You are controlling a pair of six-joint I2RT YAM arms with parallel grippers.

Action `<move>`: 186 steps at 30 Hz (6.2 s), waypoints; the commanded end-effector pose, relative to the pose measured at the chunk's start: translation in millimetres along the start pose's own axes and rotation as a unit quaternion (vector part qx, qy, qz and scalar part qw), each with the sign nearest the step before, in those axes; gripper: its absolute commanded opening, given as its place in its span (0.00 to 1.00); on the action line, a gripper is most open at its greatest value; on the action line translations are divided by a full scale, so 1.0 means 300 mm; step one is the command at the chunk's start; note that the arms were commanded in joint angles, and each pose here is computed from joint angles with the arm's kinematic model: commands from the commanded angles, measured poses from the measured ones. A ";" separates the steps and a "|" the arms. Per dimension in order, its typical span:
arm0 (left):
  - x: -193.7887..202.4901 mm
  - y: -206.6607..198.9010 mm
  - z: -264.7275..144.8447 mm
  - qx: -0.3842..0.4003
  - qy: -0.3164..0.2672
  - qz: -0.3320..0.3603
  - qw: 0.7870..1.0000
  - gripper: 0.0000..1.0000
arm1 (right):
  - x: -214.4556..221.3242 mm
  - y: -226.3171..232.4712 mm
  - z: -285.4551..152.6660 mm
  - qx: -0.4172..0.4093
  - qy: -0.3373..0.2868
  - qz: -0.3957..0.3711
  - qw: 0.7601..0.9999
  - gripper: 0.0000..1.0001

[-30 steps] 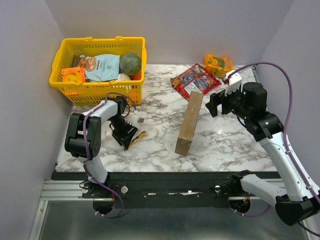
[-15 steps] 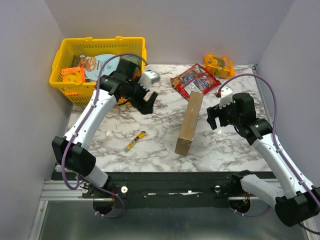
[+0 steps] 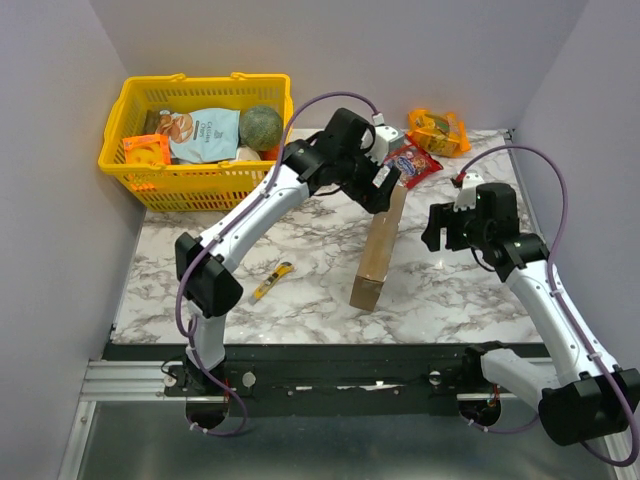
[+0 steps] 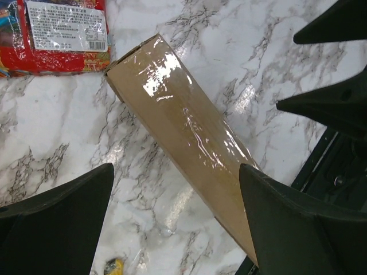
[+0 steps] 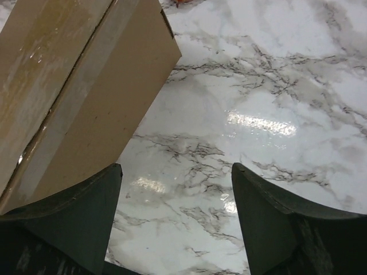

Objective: Unpack the express box

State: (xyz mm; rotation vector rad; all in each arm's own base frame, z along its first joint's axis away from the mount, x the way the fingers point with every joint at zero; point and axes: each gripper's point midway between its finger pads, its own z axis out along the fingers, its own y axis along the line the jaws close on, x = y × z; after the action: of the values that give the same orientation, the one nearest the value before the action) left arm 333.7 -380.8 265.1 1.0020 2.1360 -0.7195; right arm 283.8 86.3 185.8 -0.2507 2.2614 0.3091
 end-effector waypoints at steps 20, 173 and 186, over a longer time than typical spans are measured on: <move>0.140 -0.119 0.132 -0.057 0.080 0.041 0.994 0.99 | 0.068 0.123 0.072 -0.111 0.017 0.043 0.993 0.80; -0.050 -0.059 -0.006 0.079 -0.014 -0.018 0.997 0.84 | 0.178 0.213 0.373 -0.188 0.128 0.090 0.970 0.72; 0.288 0.250 -0.212 -0.084 0.066 -0.072 0.992 0.73 | 0.152 0.200 0.292 -0.191 0.088 0.012 0.978 0.72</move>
State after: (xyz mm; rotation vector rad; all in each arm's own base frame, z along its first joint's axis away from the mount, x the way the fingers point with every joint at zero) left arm 320.7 -307.2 267.5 0.9020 2.2257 -0.6485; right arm 305.5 170.6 94.9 -0.3508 2.4207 0.8195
